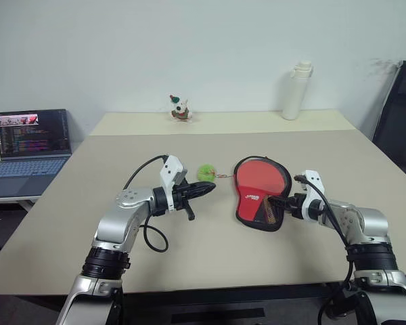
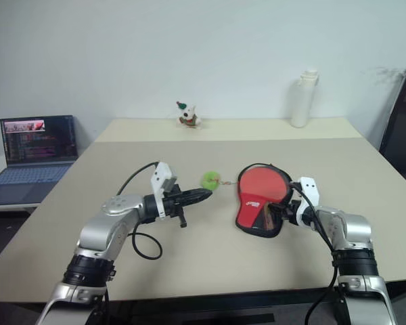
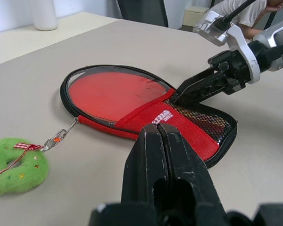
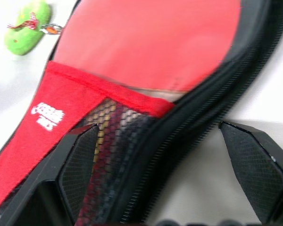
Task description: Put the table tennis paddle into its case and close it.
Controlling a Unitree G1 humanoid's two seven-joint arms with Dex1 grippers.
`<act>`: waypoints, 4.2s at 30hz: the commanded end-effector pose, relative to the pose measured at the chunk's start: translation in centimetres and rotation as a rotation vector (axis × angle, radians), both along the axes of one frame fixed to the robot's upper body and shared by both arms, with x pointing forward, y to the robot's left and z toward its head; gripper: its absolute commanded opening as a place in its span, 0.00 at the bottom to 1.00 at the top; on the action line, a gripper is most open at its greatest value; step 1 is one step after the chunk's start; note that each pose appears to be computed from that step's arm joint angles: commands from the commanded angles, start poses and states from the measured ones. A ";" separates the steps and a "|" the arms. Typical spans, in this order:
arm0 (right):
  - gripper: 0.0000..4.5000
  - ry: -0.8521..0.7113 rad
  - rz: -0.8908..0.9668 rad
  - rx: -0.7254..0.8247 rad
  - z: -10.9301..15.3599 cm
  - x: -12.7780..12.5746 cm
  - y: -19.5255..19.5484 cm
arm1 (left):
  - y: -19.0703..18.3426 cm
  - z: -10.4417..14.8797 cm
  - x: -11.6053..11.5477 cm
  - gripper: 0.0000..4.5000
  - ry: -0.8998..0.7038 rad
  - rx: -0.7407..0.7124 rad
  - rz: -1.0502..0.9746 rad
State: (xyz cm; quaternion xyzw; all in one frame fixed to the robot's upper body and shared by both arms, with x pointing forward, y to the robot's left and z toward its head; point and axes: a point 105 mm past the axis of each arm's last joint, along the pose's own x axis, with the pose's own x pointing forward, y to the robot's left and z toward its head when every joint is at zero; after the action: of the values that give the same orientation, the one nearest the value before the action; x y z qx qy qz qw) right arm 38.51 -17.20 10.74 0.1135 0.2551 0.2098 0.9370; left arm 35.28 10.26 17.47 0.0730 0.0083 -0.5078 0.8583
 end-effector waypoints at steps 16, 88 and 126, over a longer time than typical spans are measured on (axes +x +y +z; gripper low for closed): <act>0.02 0.073 0.296 0.072 0.1 -2.6 5.8 | 1.8 -0.9 -4.2 0.00 0.043 0.073 -0.131; 1.00 -0.378 0.336 -0.001 7.1 -7.7 7.2 | 3.6 -3.3 9.8 0.99 0.114 0.095 0.485; 1.00 -0.330 0.503 -0.217 -0.4 -3.7 14.4 | 4.3 -2.7 9.7 0.99 0.083 0.149 0.415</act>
State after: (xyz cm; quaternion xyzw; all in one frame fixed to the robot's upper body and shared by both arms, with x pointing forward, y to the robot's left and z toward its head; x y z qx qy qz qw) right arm 35.07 -2.88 10.27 -0.0881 0.1413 0.4213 0.8915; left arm 44.37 14.21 13.91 0.0927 0.1090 -0.3362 0.9309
